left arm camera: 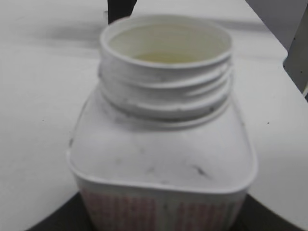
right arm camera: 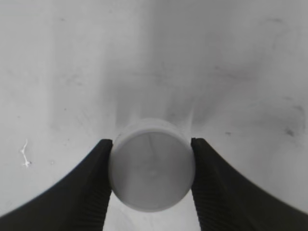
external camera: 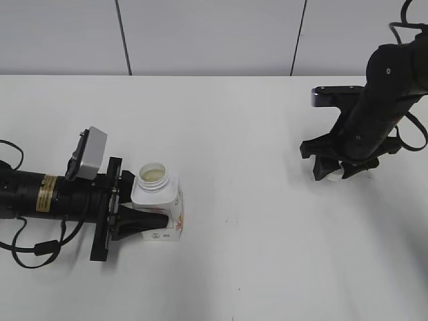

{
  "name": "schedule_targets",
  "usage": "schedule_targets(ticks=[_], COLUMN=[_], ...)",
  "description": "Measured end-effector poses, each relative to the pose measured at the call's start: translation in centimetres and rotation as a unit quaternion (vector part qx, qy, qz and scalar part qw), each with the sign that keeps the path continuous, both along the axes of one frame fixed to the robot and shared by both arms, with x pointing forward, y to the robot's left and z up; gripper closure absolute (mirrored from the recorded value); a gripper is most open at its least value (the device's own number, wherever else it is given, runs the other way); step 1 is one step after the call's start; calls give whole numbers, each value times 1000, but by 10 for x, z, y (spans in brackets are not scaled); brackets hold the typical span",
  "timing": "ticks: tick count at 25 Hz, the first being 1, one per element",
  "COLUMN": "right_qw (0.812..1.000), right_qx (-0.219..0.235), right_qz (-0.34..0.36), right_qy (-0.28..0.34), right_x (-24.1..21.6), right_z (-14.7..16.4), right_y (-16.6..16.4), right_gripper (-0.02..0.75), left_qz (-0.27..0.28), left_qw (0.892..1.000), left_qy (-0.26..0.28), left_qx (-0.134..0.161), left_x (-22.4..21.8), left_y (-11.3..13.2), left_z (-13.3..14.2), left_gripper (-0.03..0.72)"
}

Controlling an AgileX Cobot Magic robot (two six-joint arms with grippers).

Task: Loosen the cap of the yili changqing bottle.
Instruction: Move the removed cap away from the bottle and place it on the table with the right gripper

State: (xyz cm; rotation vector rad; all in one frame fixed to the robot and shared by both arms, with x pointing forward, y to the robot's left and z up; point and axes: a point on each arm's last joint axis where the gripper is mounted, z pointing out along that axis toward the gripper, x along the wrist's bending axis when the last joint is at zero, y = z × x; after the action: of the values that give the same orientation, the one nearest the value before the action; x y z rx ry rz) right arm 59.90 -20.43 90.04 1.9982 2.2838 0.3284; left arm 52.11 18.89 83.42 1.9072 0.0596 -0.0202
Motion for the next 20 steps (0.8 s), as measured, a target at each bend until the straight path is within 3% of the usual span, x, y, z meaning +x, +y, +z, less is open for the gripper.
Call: schedule_targets(ticks=[9, 11, 13, 15, 20], right_qw=[1000, 1000, 1000, 1000, 1000], right_qx=[-24, -24, -23, -22, -23], right_qz=[12, 10, 4, 0, -1], right_qy=[-6, -5, -4, -3, 0], right_x=[3, 3, 3, 2, 2], right_z=[-10, -10, -10, -10, -10], right_y=[-3, -3, -3, -3, -4], right_gripper=[348, 289, 157, 113, 153], left_qz=[0, 0, 0, 0, -1], left_qw=[1000, 1000, 1000, 1000, 1000], left_qy=[0, 0, 0, 0, 0], left_qx=[0, 0, -1, -1, -1], left_x=[0, 0, 0, 0, 0], left_y=[0, 0, 0, 0, 0], left_z=[0, 0, 0, 0, 0], left_gripper=[368, 368, 368, 368, 368])
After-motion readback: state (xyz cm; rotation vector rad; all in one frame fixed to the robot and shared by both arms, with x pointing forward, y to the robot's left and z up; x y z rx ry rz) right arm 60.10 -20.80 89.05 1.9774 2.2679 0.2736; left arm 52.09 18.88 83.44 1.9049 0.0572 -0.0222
